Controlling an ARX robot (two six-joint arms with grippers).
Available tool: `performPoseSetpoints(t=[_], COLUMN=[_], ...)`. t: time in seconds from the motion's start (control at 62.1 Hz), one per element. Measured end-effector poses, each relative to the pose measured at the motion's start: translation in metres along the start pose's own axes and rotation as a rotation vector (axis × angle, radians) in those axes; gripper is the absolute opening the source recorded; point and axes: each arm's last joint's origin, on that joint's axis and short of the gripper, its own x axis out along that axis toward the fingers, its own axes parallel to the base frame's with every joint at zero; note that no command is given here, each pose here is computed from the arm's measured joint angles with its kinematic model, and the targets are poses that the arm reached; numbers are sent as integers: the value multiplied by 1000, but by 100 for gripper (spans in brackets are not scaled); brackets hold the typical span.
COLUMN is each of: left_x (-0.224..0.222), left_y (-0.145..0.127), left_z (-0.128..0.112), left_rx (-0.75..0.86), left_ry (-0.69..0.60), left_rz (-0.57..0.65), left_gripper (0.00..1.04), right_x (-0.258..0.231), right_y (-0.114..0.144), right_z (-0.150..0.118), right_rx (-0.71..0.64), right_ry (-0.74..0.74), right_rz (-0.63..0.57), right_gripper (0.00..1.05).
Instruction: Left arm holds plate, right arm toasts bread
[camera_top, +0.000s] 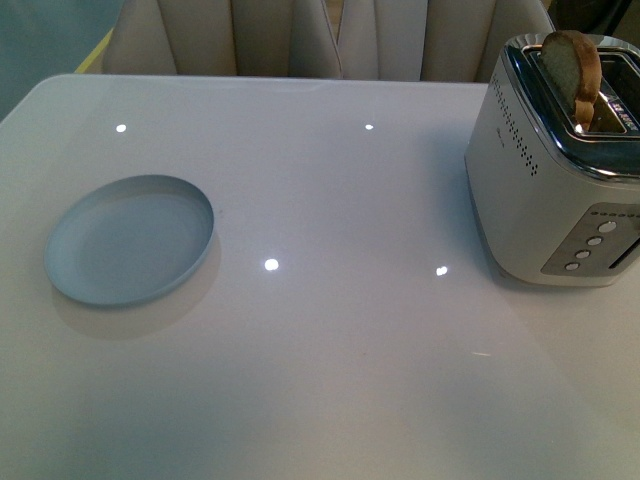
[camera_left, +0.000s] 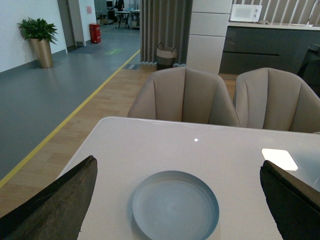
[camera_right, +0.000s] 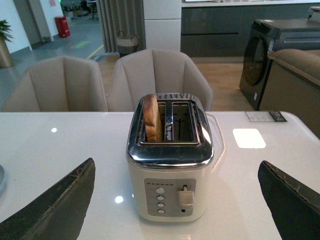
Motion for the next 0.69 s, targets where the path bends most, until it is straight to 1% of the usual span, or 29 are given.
performPoseSetpoints(t=[0.693], left_x=[0], left_y=[0], left_z=[0], left_rx=[0], left_ry=[0], left_rz=[0], left_gripper=[98], right_x=[0], right_y=[0], right_z=[0], right_rx=[0], right_ry=[0], right_rz=[0], right_gripper=[96])
